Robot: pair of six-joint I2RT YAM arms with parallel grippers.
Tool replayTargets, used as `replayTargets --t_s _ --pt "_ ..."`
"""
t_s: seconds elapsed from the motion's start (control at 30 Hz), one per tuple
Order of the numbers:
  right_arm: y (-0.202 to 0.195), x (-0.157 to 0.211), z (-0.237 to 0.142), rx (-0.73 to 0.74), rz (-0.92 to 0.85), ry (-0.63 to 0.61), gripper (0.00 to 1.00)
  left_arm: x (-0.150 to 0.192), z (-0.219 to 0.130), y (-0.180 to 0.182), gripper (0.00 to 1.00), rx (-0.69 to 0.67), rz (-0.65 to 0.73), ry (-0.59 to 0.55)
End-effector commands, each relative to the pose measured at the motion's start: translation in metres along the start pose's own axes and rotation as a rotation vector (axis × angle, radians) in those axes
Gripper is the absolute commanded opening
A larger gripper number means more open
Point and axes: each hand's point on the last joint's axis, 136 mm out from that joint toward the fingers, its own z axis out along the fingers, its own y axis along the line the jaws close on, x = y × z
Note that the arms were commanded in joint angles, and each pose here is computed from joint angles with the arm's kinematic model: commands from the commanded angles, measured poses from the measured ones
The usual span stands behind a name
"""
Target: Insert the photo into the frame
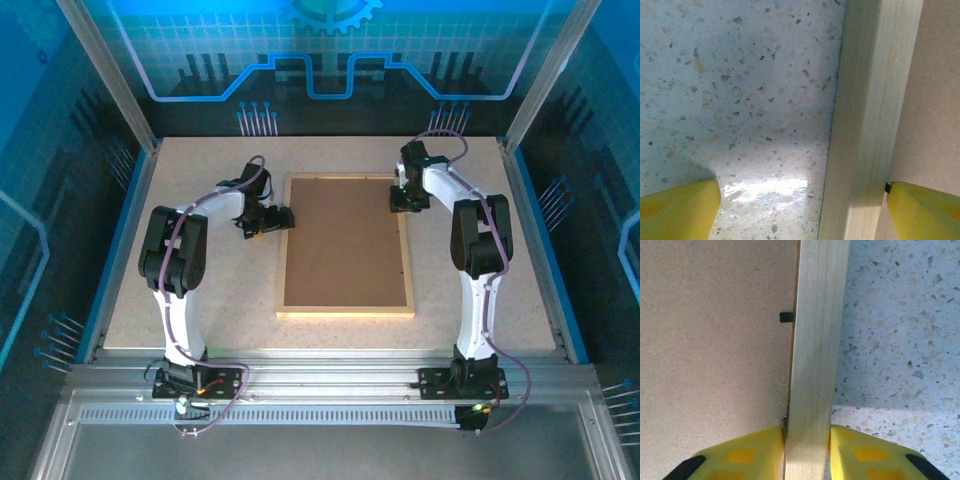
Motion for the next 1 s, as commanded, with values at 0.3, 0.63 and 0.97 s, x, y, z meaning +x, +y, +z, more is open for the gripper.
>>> replayTargets --t_s 0.3,0.63,0.97 --pt "0.004 0.016 0.017 -0.019 0.001 0.054 0.32 -0.016 -0.027 -0.006 0.88 0.002 0.034 -0.057" --pt "0.004 0.016 0.017 -0.018 0.0 0.053 0.32 -0.01 -0.019 0.007 0.88 -0.032 0.024 -0.039" --pt "0.005 0.015 0.017 -0.021 0.002 0.052 0.32 -0.002 -0.01 0.01 0.88 -0.025 0.004 -0.009"
